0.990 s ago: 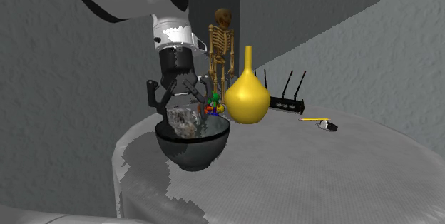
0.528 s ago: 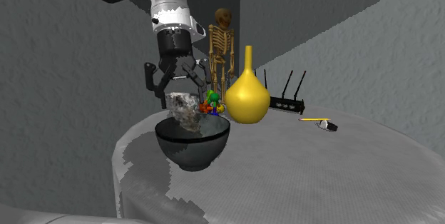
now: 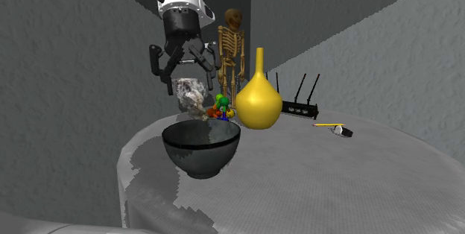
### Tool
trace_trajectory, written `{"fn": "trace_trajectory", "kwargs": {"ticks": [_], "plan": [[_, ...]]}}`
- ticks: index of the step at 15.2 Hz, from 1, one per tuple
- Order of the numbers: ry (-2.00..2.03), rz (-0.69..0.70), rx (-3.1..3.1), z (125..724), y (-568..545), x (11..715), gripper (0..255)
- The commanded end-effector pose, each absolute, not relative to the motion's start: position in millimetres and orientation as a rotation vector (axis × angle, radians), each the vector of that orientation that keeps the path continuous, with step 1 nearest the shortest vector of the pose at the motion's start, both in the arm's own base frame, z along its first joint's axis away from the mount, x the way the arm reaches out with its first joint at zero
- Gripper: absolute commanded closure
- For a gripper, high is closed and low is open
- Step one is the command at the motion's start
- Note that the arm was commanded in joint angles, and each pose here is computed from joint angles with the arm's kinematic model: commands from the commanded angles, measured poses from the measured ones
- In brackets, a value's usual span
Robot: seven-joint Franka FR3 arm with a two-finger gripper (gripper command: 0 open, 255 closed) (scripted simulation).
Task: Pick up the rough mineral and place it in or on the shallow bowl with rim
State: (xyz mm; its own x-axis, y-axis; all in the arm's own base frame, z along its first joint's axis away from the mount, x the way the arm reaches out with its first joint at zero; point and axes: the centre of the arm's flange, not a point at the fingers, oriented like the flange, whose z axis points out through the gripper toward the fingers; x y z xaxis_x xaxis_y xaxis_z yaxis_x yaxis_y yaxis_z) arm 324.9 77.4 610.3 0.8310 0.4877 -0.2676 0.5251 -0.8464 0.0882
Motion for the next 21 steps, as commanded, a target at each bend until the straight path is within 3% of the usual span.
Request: {"fn": "trace_trajectory", "kwargs": {"ticks": [1,11,21], "plan": [[0.795,-0.354,2.853,621,77,325,255],[0.795,-0.354,2.853,681,59,332,255],[0.795,-0.354,2.853,628,59,332,255]]}}
